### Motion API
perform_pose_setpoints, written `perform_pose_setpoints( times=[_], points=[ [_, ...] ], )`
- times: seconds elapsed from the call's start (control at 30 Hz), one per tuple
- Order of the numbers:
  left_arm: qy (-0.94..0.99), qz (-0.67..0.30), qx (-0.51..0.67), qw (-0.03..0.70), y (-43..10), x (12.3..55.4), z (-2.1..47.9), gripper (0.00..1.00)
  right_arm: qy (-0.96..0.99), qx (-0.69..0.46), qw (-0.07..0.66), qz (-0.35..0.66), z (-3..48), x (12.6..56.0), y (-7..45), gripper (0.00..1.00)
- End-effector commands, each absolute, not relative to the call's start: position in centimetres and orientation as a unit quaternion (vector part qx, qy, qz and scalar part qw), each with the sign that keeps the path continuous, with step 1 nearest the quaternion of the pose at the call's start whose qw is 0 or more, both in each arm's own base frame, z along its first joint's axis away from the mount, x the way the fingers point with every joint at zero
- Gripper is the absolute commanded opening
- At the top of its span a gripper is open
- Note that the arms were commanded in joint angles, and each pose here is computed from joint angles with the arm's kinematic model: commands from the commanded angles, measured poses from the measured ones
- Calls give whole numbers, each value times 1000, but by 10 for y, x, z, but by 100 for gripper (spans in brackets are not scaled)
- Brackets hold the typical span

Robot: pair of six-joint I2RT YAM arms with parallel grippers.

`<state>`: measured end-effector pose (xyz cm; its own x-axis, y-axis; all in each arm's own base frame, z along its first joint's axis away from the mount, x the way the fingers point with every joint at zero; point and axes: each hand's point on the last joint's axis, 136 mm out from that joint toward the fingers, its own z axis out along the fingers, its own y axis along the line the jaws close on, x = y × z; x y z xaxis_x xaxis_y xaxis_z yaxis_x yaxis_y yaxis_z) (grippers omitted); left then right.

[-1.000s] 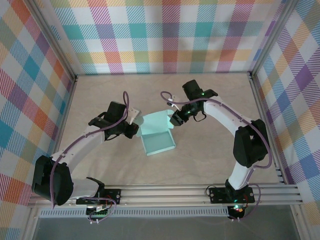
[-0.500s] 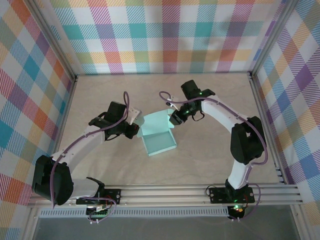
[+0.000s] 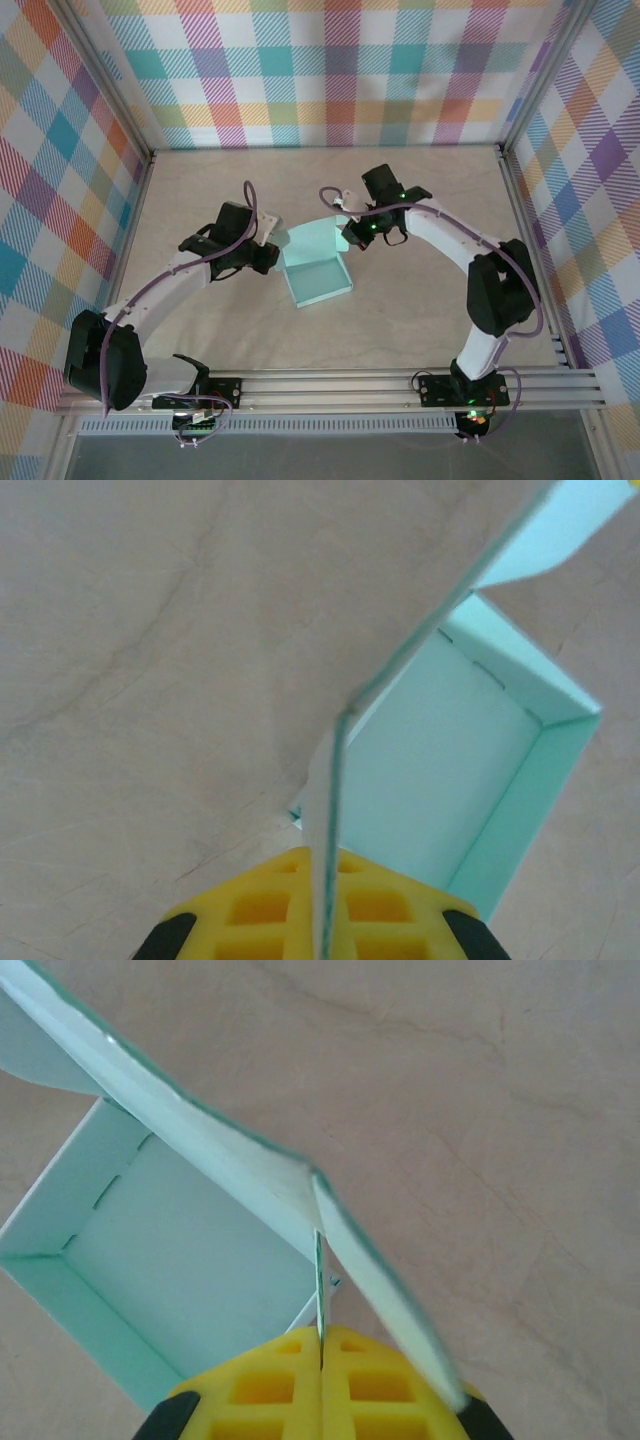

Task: Fold the paper box

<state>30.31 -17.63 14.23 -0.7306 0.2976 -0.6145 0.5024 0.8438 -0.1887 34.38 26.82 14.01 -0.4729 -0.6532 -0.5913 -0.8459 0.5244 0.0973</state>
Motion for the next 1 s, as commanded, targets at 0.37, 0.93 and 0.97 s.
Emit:
perform_pose_setpoints(
  times=[0.37, 0.93, 0.97],
  points=[
    [930, -140, -1, 341, -192, 351, 161, 0, 884, -195, 407, 127, 176, 367, 250, 0],
    [886, -126, -13, 446, -233, 353, 169, 0, 854, -35, 496, 150, 170, 354, 242, 0],
    [884, -123, -14, 450, -234, 353, 168, 0, 850, -34, 503, 154, 169, 352, 242, 0]
  ],
)
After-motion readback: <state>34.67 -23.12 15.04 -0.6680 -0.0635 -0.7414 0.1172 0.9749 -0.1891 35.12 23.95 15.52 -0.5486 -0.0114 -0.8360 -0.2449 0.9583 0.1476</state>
